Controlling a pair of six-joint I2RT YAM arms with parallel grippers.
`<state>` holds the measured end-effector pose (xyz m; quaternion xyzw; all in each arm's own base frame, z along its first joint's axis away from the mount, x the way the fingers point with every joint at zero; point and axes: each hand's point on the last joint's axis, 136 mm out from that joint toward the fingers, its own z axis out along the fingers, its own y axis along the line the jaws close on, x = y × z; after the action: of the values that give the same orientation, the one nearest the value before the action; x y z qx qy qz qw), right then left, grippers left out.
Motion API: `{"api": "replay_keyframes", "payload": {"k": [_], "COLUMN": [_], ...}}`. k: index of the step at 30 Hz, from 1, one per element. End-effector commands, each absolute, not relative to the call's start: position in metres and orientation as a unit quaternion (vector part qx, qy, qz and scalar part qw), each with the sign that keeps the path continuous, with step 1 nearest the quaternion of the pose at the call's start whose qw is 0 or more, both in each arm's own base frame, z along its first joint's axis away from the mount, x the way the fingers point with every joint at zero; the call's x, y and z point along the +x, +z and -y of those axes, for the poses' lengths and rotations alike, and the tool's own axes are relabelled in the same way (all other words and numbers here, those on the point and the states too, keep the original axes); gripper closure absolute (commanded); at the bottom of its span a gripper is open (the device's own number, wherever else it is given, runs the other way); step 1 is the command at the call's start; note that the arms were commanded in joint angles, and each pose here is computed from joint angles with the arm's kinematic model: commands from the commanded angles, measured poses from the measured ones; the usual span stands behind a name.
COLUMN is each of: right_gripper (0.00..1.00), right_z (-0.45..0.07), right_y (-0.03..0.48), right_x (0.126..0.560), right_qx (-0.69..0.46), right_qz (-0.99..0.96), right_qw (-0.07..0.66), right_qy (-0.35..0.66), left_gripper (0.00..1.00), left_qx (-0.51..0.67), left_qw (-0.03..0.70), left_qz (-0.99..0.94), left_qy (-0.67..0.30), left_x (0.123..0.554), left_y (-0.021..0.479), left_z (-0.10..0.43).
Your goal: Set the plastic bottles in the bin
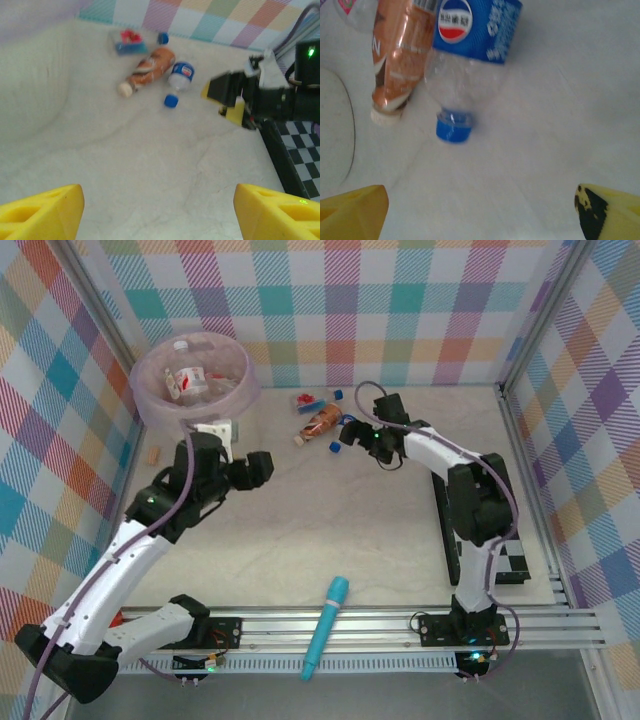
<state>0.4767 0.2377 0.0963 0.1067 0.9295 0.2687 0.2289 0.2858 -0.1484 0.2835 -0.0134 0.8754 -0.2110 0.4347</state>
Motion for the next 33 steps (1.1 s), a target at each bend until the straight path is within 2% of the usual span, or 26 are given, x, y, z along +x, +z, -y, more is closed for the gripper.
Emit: {"api": "replay_keyframes", "payload": {"k": [1,8,17,22,27,33], "right_gripper": [0.07,0.09,0.11,0.23,0.37,0.45], "right_z": [-0.251,-0.264,-0.267,-0.26,-0.253,-0.236], "right_y": [0.098,0.077,0.049,0.039,0.053,0.087], "right_x": [0.498,0.53,0.548,0.545,0.537,0.518], "right_qx": [0.116,0.133,0.151,0.156,0.147,0.115], "right_qz": [-0.926,-0.93,-0.941,-0.945,-0.94,-0.935], "right_qw": [0.244,0.246,0.24,0.236,0.258,0.294], "right_qy": [0.263,0.238,0.186,0.166,0.164,0.159], "left_gripper": [0.22,0.22,0.21,0.22,0.22,0.21], "left_qx": [-0.06,-0.107,-0.116,-0.115,-0.115,-0.116], "left_qw": [0.443,0.419,0.419,0.419,0.418,0.413], "left_qz": [-0.848,-0.833,-0.84,-0.841,-0.841,-0.834], "left_qy": [-0.284,-0.344,-0.326,-0.323,-0.325,-0.348], "left_x": [0.29,0.296,0.295,0.295,0.295,0.295], "left_y": [0.284,0.244,0.235,0.235,0.237,0.242], "left_z": [0.168,0.187,0.18,0.179,0.18,0.187]}}
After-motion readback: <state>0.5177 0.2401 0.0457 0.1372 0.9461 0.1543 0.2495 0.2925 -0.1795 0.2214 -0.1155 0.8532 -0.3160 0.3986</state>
